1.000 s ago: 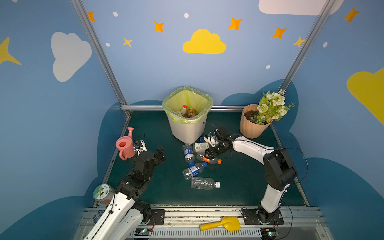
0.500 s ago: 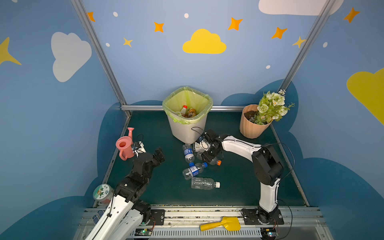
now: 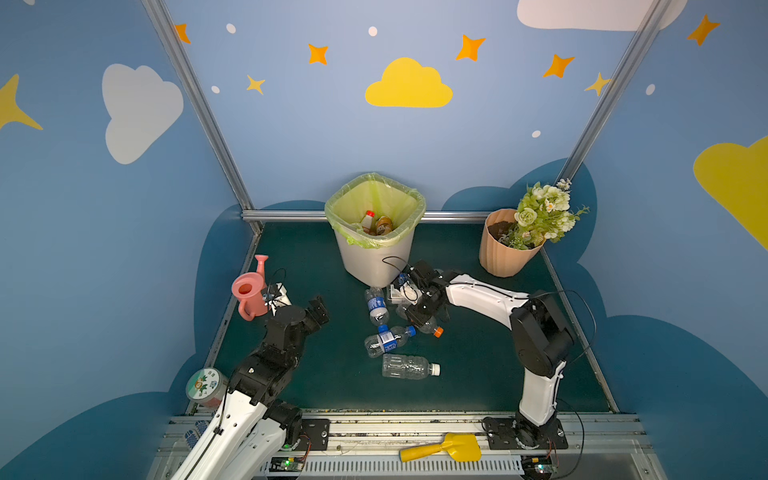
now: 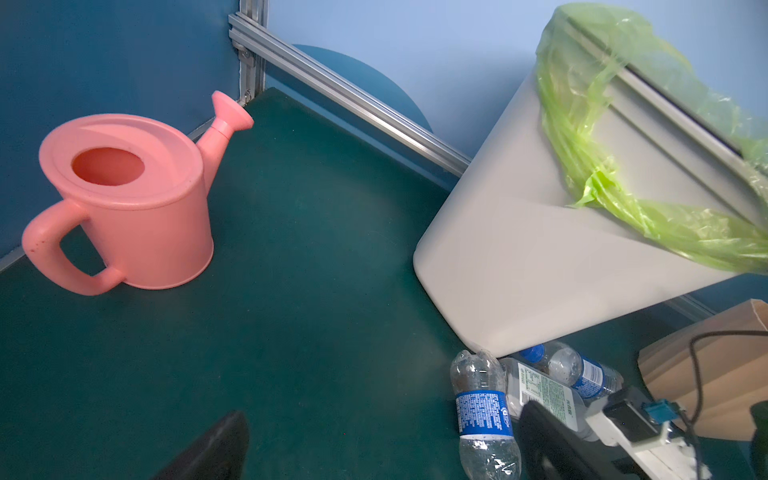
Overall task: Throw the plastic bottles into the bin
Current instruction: 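Lift the orange-labelled bottle over the bin and open the right gripper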
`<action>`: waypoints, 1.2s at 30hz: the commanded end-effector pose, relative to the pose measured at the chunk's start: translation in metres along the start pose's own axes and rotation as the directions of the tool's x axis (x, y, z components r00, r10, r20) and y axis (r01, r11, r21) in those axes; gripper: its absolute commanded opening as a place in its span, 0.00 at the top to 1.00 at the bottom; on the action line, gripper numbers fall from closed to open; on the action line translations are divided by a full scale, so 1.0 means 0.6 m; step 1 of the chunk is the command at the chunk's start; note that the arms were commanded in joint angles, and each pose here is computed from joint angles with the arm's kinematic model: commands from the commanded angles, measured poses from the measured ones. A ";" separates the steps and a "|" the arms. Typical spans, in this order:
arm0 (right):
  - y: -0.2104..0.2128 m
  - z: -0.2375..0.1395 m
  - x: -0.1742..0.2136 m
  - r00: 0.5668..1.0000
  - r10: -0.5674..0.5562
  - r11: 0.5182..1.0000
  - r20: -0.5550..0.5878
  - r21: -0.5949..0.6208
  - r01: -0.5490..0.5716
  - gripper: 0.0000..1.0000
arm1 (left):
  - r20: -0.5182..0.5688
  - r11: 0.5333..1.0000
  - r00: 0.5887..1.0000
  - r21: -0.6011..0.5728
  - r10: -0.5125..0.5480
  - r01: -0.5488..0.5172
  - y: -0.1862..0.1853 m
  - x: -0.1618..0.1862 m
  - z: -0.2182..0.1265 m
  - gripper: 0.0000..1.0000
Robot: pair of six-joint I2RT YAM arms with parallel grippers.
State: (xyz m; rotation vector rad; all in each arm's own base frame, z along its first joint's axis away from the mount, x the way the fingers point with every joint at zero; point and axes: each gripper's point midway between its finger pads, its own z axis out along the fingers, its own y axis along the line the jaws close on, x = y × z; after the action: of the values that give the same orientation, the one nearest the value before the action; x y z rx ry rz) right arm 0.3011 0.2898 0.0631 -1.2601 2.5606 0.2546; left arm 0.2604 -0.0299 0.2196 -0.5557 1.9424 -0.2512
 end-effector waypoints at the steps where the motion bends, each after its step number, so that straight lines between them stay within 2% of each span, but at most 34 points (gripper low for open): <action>1: -0.001 -0.064 -0.033 0.989 0.034 0.999 0.142 -0.018 -0.031 0.47 | -0.007 1.000 1.000 -0.030 -0.001 0.001 0.014 0.010 0.003 0.00; 6: -0.010 -0.147 -0.056 0.944 0.100 0.995 0.313 -0.046 -0.090 0.48 | -0.005 1.000 1.000 -0.028 -0.005 0.005 0.014 0.009 0.003 0.00; 9: -0.032 -0.228 -0.078 0.860 0.173 0.985 0.480 -0.073 -0.157 0.50 | -0.003 1.000 1.000 -0.027 -0.007 0.007 0.014 0.009 0.003 0.00; 11: -0.057 -0.298 -0.093 0.754 0.224 0.971 0.617 -0.079 -0.224 0.50 | -0.004 1.000 1.000 -0.025 -0.010 0.010 0.013 0.009 0.004 0.00; 14: -0.077 -0.416 -0.113 0.573 0.217 0.966 0.790 -0.089 -0.243 0.49 | -0.004 1.000 1.000 -0.024 -0.013 0.013 0.012 0.009 0.006 0.00; 19: -0.088 -0.598 -0.137 0.304 0.160 0.967 0.939 -0.087 -0.238 0.50 | -0.007 1.000 1.000 -0.017 -0.019 0.019 0.009 0.010 0.007 0.00; 23: -0.091 -0.721 -0.155 0.086 0.113 0.969 0.990 -0.090 -0.231 0.49 | -0.011 1.000 1.000 -0.008 -0.023 0.022 0.006 0.012 0.007 0.00; 25: -0.092 -0.762 -0.171 0.016 0.114 0.972 0.993 -0.108 -0.210 0.48 | -0.012 1.000 1.000 -0.007 -0.027 0.027 0.007 0.013 0.007 0.00; 27: -0.095 -0.782 -0.197 -0.031 0.148 0.972 0.989 -0.151 -0.181 0.48 | -0.014 1.000 1.000 0.000 -0.028 0.028 0.006 0.013 0.006 0.00; 29: -0.098 -0.780 -0.238 -0.047 0.216 0.967 0.975 -0.221 -0.128 0.48 | -0.016 1.000 0.999 -0.001 -0.028 0.028 0.006 0.014 0.006 0.00; 31: -0.104 -0.751 -0.288 -0.007 0.303 0.950 0.953 -0.302 -0.078 0.48 | -0.017 1.000 0.999 -0.001 -0.027 0.027 0.007 0.015 0.005 0.00; 33: -0.103 -0.699 -0.344 0.074 0.367 0.930 0.927 -0.366 -0.025 0.48 | -0.014 1.000 1.000 -0.002 -0.026 0.026 0.009 0.015 0.004 0.00; 35: -0.100 -0.618 -0.399 0.209 0.439 0.893 0.874 -0.449 0.000 0.47 | -0.009 1.000 1.000 -0.003 -0.029 0.029 0.011 0.016 0.003 0.00; 36: -0.094 -0.594 -0.417 0.262 0.456 0.880 0.851 -0.475 0.012 0.46 | -0.007 1.000 1.000 -0.003 -0.029 0.029 0.012 0.016 0.002 0.00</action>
State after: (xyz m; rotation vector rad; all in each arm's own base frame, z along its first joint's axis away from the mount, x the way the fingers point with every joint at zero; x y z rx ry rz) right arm 0.4155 0.2953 0.5373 -0.3630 1.3352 1.0624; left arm 0.2586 -0.0306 0.2100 -0.5764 1.9493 -0.2720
